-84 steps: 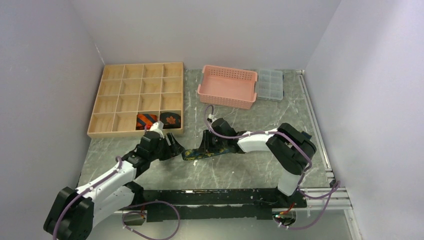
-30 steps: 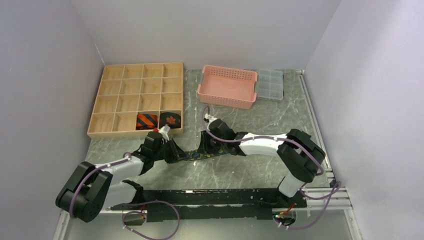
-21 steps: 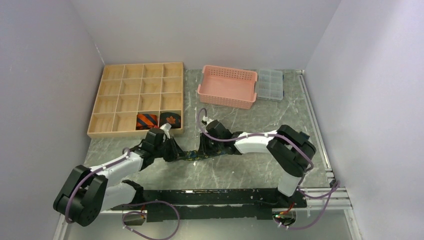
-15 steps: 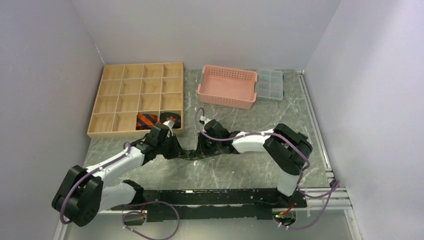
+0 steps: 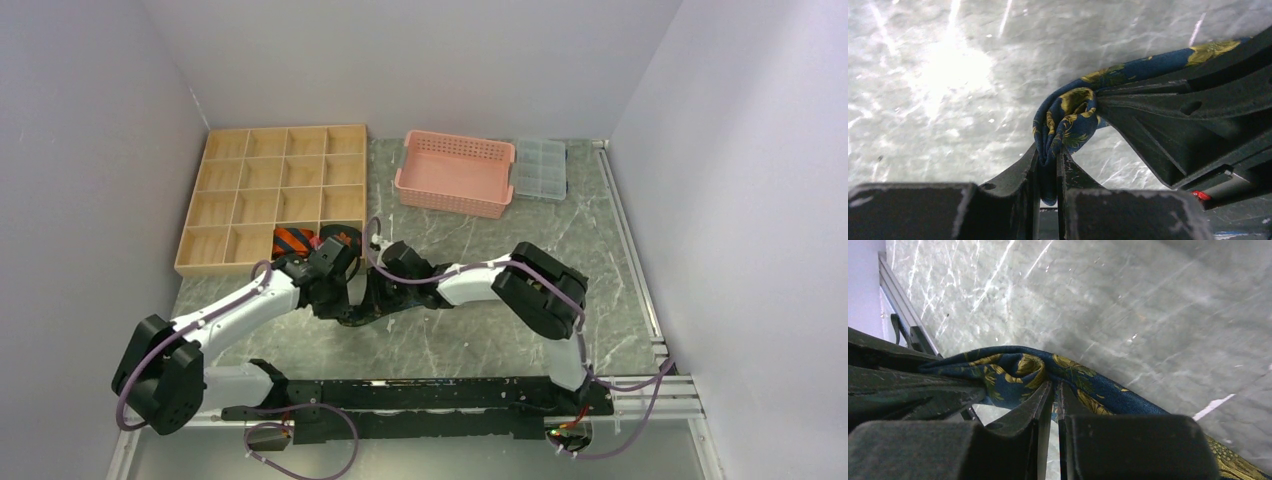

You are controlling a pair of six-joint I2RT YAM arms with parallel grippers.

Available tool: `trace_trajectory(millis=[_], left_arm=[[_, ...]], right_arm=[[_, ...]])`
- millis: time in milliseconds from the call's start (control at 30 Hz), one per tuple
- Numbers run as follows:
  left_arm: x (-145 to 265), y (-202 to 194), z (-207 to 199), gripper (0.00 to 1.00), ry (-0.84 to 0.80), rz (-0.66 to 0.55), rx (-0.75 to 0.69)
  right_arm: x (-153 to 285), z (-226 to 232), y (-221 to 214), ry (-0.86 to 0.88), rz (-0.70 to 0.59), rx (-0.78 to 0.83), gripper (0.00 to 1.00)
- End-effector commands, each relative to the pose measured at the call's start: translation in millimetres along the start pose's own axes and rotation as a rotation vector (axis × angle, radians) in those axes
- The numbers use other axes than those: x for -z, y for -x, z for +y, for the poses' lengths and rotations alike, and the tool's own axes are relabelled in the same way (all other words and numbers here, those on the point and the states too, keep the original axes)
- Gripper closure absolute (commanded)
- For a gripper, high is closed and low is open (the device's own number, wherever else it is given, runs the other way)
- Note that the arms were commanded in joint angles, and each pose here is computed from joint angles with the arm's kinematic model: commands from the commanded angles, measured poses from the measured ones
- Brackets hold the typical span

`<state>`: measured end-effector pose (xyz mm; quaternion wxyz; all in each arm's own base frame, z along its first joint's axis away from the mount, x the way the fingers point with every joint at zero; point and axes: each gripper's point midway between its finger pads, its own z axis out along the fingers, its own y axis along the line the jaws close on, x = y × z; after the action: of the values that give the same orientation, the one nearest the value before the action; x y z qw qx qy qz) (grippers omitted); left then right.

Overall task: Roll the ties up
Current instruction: Roll the tie at the center of the board.

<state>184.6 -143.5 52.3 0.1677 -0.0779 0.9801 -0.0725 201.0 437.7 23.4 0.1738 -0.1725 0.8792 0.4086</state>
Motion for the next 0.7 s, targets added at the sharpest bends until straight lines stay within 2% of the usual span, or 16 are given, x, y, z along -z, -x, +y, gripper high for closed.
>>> trace_trajectory(millis=[0, 100, 233, 400, 667], left_arm=[[21, 0, 28, 0.97, 0.166, -0.007, 0.01], [23, 3, 32, 0.97, 0.207, 0.0, 0.004], [20, 4, 24, 0.97, 0.178, 0.004, -0.009], [16, 6, 18, 0.97, 0.155, 0.01, -0.012], [9, 6, 14, 0.97, 0.145, 0.015, -0.017]], right_arm=[[-1, -13, -11, -0.064, -0.004, -0.03, 0.86], [20, -16, 4, -0.112, -0.095, -0.011, 0.85], [34, 5, 15, -0.05, -0.122, 0.023, 0.86], [29, 31, 17, 0.074, -0.1, 0.017, 0.89], [7, 49, 12, 0.172, -0.018, -0.027, 0.95]])
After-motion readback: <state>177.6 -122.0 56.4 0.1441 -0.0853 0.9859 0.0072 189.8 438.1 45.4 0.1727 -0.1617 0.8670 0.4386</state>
